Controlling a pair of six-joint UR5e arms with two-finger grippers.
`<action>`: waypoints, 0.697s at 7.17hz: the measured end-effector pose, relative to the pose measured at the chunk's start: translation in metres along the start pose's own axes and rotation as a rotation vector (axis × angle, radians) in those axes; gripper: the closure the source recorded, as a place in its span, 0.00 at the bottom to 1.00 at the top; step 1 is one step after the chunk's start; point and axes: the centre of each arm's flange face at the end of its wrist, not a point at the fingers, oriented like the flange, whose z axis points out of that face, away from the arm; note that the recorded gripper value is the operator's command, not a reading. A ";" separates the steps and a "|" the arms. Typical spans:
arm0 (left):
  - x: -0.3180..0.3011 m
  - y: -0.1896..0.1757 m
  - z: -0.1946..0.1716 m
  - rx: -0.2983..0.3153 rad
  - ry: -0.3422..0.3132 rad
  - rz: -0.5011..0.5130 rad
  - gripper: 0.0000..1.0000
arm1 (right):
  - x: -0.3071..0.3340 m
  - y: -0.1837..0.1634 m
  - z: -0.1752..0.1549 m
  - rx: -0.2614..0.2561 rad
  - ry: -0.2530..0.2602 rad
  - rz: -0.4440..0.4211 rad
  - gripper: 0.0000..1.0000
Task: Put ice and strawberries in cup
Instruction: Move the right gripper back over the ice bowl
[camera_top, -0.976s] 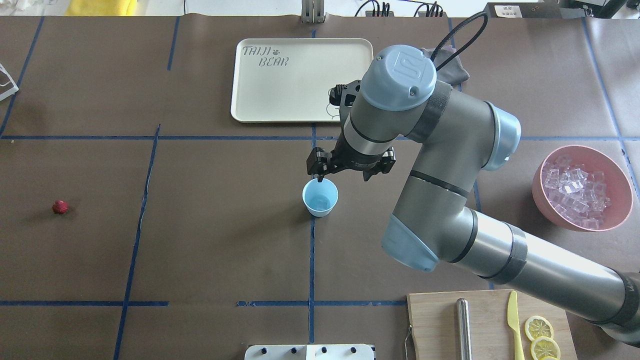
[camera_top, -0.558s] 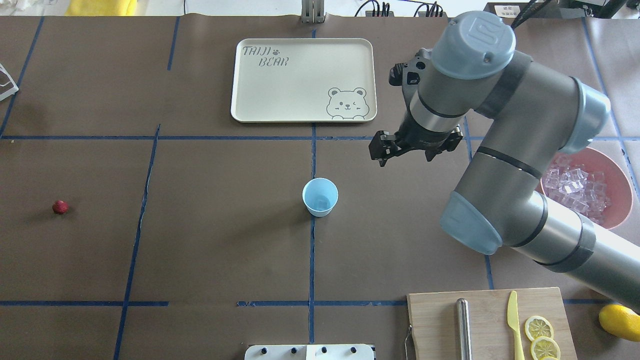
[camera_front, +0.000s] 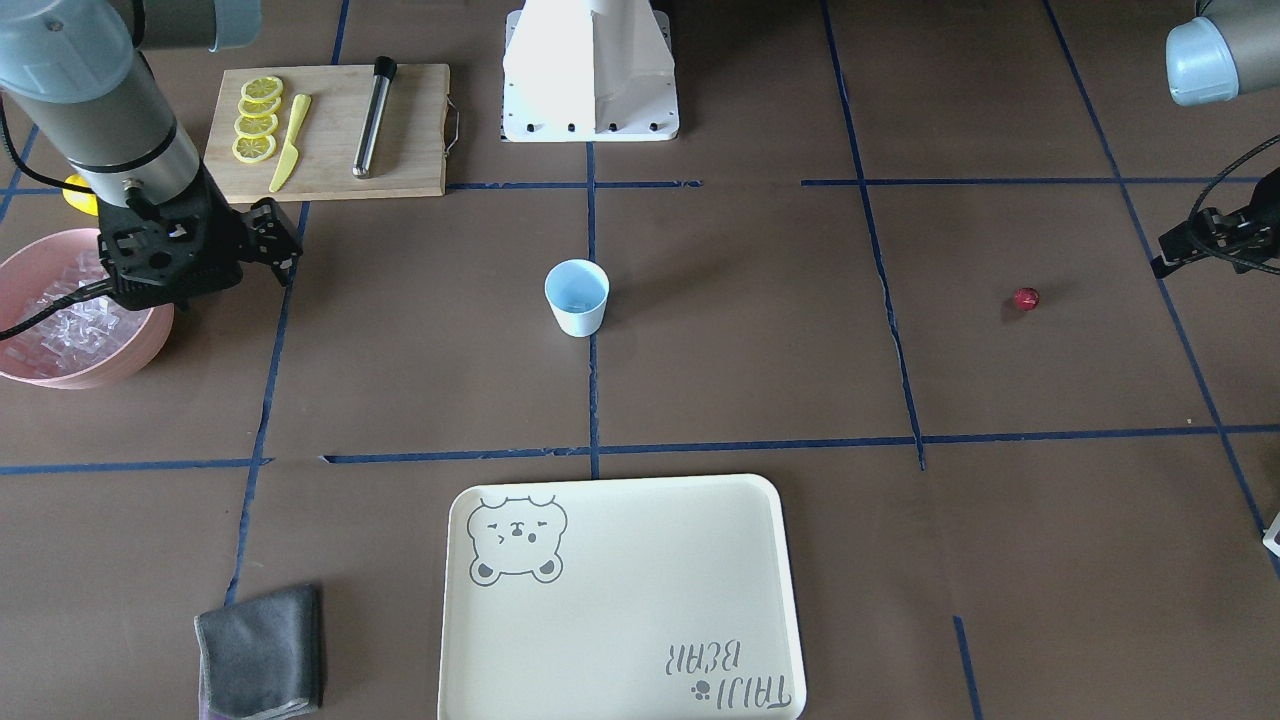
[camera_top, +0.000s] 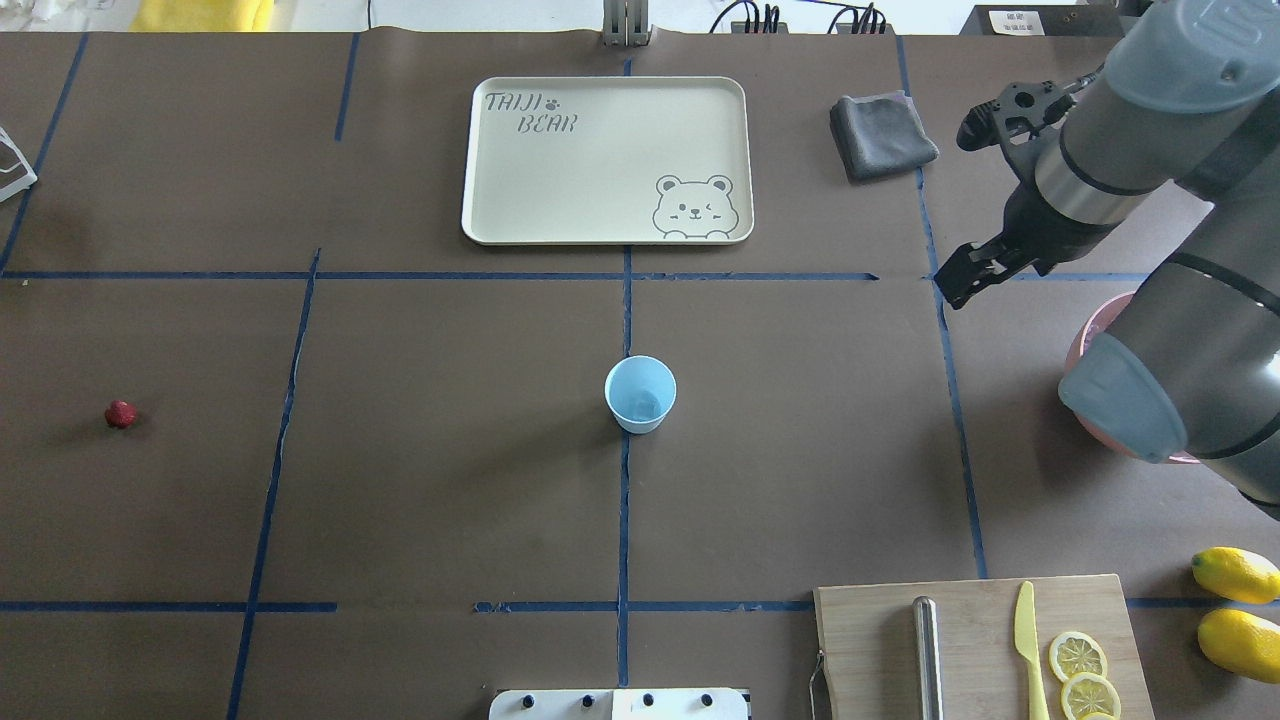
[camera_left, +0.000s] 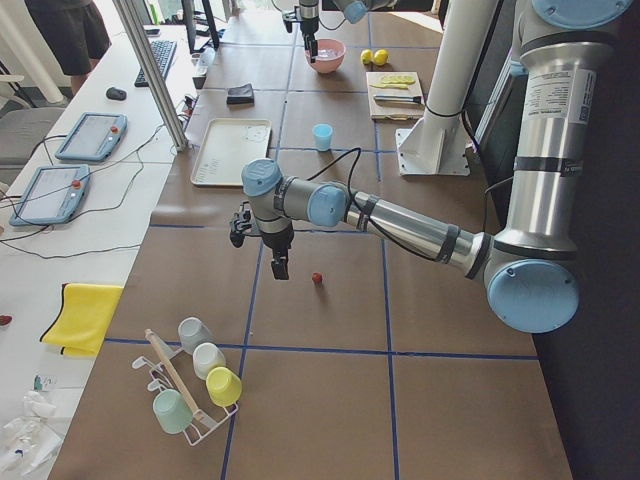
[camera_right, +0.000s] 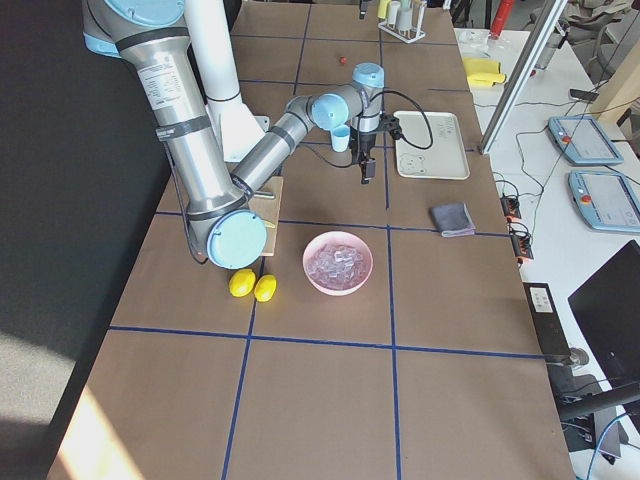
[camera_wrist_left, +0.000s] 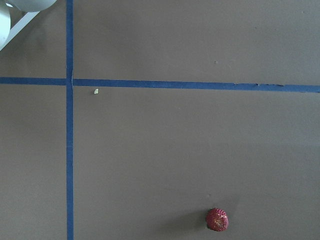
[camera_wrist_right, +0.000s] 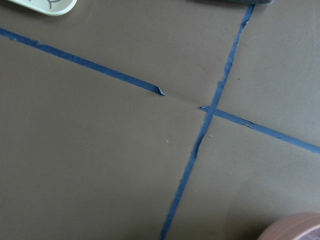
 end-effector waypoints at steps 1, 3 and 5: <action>0.002 0.001 -0.001 0.002 0.002 0.003 0.00 | 0.038 0.011 0.005 -0.021 0.017 -0.055 0.01; 0.004 0.001 -0.003 0.004 0.004 0.006 0.00 | 0.090 0.041 0.022 -0.076 0.038 -0.107 0.01; 0.004 0.001 -0.003 0.004 0.004 0.007 0.00 | 0.117 0.067 0.047 -0.138 0.048 -0.113 0.01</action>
